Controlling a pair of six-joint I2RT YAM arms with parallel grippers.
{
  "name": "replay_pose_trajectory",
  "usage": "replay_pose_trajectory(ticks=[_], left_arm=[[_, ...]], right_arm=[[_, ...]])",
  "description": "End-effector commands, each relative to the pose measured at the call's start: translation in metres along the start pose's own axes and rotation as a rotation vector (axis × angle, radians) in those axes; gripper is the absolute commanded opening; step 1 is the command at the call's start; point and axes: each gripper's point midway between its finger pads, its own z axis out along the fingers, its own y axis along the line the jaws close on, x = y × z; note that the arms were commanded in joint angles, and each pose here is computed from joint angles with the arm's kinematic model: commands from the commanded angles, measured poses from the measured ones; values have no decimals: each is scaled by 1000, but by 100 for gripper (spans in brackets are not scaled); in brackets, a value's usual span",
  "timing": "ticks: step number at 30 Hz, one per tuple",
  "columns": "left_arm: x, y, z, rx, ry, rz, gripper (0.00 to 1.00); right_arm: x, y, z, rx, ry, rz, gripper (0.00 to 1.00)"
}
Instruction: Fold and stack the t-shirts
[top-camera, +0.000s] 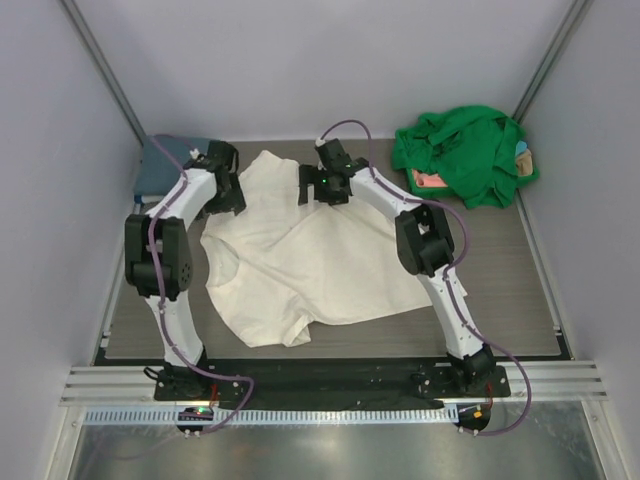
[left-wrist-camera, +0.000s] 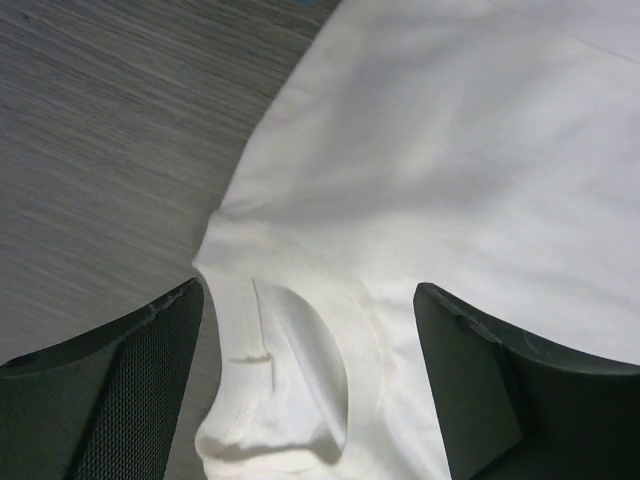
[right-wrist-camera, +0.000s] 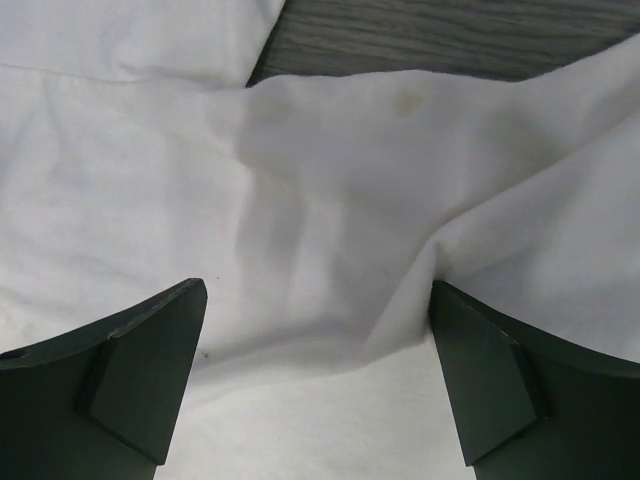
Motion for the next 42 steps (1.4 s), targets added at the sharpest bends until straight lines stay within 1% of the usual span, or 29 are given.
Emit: replay_pose_trajectory(ticks=[1,2,3,4,5,6,7,8,9,10,12,13,14,16,18,19,20,21,23,24,28,33,36,37,38,39,40,41,42], left_arm=[[-10,-29,-99,35,-204,101,87],[12,-33,-101,35,-185,139,88],[25,-39,-109,50,-191,154,88],[43,-52,-131,99,-217,153,88],[59,-56,-135,119,-203,146,88],[92,-50,-126,109,-153,164,88],[109,-58,-141,166,-164,123,87],[125,-61,-145,206,-145,106,87],[153,-51,-134,188,-104,113,87],[164,-55,-151,248,-126,100,86],[185,-50,-154,259,-110,50,86],[202,-47,-155,260,-100,72,85],[207,-36,-161,241,-104,29,85],[228,-23,-160,219,-88,32,85],[241,-13,-161,220,-70,-26,84],[249,-11,-159,223,-55,-34,84],[261,-1,-150,198,-33,-33,84],[264,2,-150,208,-30,-73,83],[277,12,-141,189,-7,-83,81],[278,12,-141,209,-7,-114,80],[290,18,-130,213,11,-141,79],[306,21,-115,178,55,-131,80],[313,20,-105,150,71,-115,79],[314,19,-100,139,70,-110,76],[313,17,-98,135,65,-104,72],[309,17,-97,127,45,-97,61],[303,15,-98,125,26,-99,48],[297,15,-96,111,-6,-88,24],[292,14,-97,106,-28,-81,15]], right_arm=[[-11,24,-32,-43,-24,-8,99],[-18,23,-42,-31,-47,-17,99],[-21,16,-48,8,-65,-25,100],[-26,9,-56,25,-80,-31,100],[-40,11,-77,24,-121,-36,100],[-38,3,-82,44,-121,-36,100],[-44,-15,-92,109,-142,-36,100],[-40,-30,-97,157,-137,-30,100],[-47,-35,-114,178,-163,-26,100],[-50,-51,-121,229,-178,-22,100],[-46,-86,-130,293,-169,16,100],[-48,-97,-138,318,-179,34,100],[-50,-120,-142,357,-182,63,100],[-45,-140,-139,383,-161,86,98],[-46,-159,-137,407,-155,103,97],[-41,-167,-127,422,-133,106,95],[-45,-170,-126,427,-137,108,94],[-45,-173,-121,432,-132,112,93],[-43,-180,-105,435,-111,117,89],[-43,-182,-101,436,-108,119,88],[-43,-192,-80,433,-93,141,85],[-35,-199,-61,444,-67,150,81],[-22,-206,-48,455,-34,159,68],[-18,-209,-43,458,-23,160,56],[-19,-209,-41,460,-25,160,50],[-18,-210,-38,460,-22,158,40],[-14,-215,-31,469,-10,158,38],[-19,-218,-31,480,-23,157,37],[-21,-220,-28,482,-29,159,35]])
